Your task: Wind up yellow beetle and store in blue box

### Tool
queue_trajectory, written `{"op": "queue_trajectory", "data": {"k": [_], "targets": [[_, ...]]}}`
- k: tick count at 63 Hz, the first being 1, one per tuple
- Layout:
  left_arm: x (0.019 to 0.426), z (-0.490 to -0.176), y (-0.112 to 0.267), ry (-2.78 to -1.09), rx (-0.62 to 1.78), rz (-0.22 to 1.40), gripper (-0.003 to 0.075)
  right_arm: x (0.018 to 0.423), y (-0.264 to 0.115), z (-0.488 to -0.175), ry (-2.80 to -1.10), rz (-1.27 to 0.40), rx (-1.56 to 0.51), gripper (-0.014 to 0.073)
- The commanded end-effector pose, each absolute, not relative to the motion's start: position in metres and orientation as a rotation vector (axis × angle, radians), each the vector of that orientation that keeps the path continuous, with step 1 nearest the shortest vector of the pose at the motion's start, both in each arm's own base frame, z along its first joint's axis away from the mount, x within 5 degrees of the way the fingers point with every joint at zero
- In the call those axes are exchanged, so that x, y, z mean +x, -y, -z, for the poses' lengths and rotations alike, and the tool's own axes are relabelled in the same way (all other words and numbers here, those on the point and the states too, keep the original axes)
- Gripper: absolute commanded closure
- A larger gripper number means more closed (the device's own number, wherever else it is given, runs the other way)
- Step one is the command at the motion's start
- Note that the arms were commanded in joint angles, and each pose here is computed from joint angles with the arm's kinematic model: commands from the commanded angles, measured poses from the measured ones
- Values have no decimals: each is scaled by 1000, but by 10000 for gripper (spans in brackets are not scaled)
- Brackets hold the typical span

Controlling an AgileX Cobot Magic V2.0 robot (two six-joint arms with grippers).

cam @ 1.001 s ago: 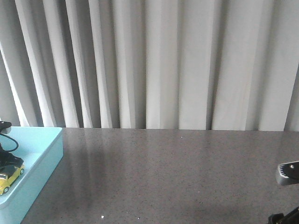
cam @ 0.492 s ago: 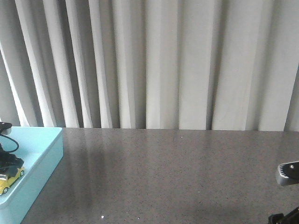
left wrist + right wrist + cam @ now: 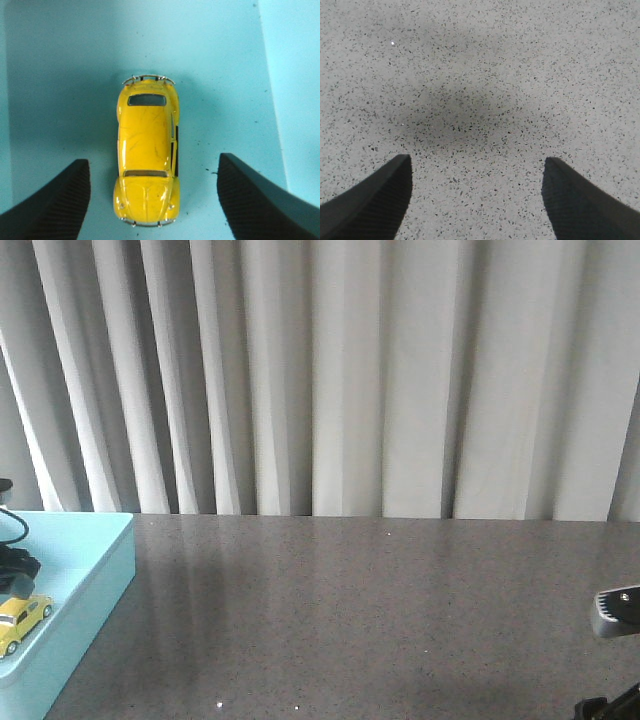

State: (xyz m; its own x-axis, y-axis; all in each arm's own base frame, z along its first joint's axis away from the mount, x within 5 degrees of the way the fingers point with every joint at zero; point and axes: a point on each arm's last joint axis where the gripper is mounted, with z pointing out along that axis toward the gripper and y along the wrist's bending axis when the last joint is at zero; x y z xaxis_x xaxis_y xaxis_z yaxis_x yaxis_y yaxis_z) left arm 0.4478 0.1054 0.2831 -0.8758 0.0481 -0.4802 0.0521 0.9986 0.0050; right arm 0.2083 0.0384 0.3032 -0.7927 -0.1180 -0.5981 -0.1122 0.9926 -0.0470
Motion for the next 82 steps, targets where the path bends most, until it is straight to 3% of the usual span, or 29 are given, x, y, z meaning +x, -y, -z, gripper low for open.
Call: {"op": "queue_trajectory", "data": {"k": [1, 28, 43, 56, 75, 82], "targets": [[428, -347, -96, -2480, 63, -5, 199, 210, -38, -317, -2406, 12, -168, 69], [334, -464, -66, -2274, 108, -3, 199, 210, -38, -317, -2408, 13, -168, 69], [273, -495, -40, -2235, 146, 116, 199, 210, -38, -317, -2409, 13, -168, 69], [226, -484, -26, -2237, 151, 144, 199, 210, -38, -317, -2409, 13, -168, 69], [166, -426, 7, -2282, 250, 198, 199, 210, -38, -317, -2409, 13, -168, 69], [146, -407, 14, -2266, 330, 121, 199, 210, -38, -317, -2409, 13, -168, 69]]}}
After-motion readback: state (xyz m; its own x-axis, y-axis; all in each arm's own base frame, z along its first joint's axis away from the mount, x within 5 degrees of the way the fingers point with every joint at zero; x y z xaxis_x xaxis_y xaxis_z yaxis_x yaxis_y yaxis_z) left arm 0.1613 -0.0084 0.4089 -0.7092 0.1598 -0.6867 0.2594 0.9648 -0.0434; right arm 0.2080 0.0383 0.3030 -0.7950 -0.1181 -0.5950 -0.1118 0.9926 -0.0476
